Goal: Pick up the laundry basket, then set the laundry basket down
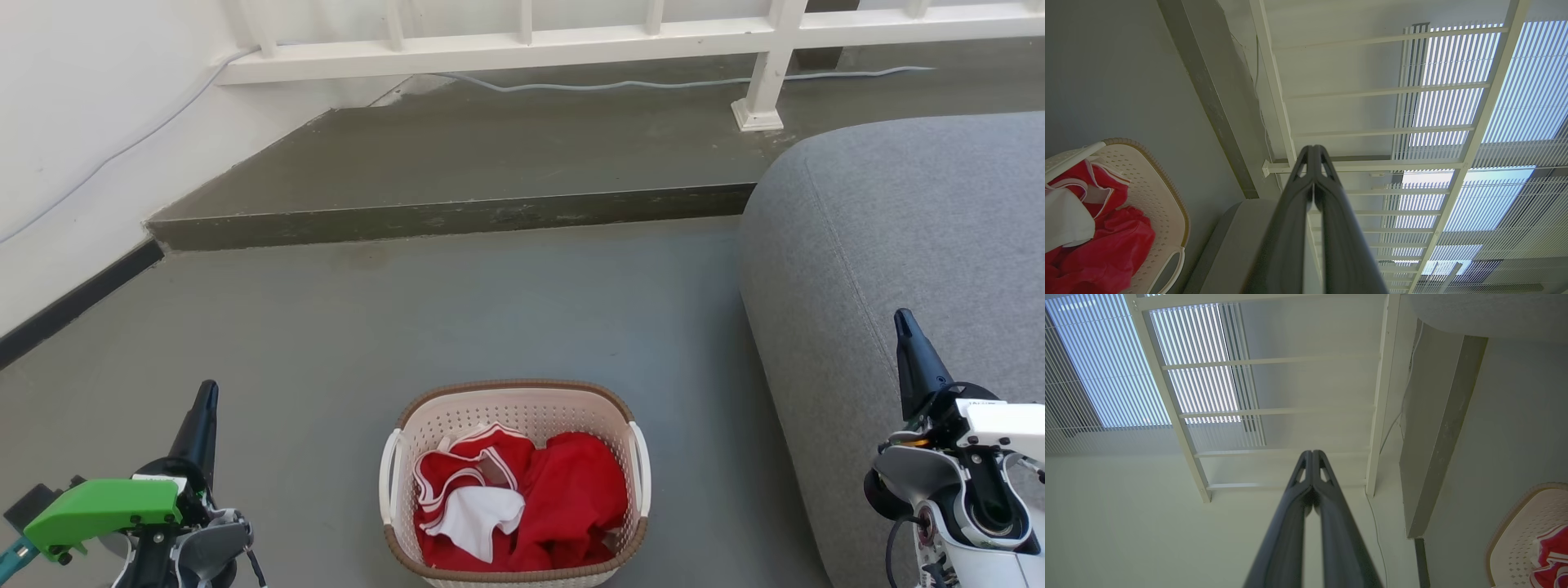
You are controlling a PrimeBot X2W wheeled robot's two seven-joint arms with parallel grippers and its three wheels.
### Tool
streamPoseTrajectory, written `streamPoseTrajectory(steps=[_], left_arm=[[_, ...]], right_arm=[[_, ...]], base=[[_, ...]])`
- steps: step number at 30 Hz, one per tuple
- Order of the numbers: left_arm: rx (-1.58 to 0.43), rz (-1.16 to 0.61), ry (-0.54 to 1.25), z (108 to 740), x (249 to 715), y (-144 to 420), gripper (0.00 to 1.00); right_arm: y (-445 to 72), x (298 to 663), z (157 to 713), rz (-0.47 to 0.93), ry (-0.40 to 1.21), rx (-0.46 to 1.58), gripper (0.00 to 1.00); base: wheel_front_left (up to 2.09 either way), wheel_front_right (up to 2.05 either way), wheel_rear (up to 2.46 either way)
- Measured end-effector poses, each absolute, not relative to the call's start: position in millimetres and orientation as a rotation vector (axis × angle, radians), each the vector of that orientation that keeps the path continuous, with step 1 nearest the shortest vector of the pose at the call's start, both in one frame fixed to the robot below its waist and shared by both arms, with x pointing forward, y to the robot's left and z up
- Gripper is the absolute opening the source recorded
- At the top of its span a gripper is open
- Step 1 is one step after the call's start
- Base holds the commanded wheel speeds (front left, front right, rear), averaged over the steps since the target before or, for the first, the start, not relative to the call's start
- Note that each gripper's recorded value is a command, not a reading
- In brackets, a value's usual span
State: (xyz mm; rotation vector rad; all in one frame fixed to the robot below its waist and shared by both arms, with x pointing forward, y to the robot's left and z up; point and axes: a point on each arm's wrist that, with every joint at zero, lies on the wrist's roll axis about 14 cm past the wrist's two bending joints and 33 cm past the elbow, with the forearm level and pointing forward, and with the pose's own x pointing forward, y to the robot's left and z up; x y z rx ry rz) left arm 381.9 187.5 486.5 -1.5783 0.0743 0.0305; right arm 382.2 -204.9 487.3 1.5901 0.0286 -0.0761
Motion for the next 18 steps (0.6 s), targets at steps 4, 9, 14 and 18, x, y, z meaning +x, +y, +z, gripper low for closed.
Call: streamPoseTrajectory(steps=[4, 9, 14, 18], left_arm=[[-1.578, 0.031, 0.074, 486, 382, 187, 0.0], [-1.585, 0.052, 0.095, 478, 379, 186, 1.0], [-1.6, 0.085, 0.132, 463, 371, 181, 1.0], [-1.597, 0.086, 0.125, 464, 371, 181, 1.0]], right_arm=[[-205, 382, 487, -0.076, 0.029, 1.59, 0.0], [-203, 379, 478, -0.1, 0.053, 1.599, 1.0], [-198, 368, 459, -0.144, 0.1, 1.61, 1.0], [-196, 369, 461, -0.133, 0.101, 1.602, 1.0]], base=[[0.0, 0.0, 0.0], [0.0, 0.0, 0.0], [0.0, 0.0, 0.0], [0.0, 0.0, 0.0]])
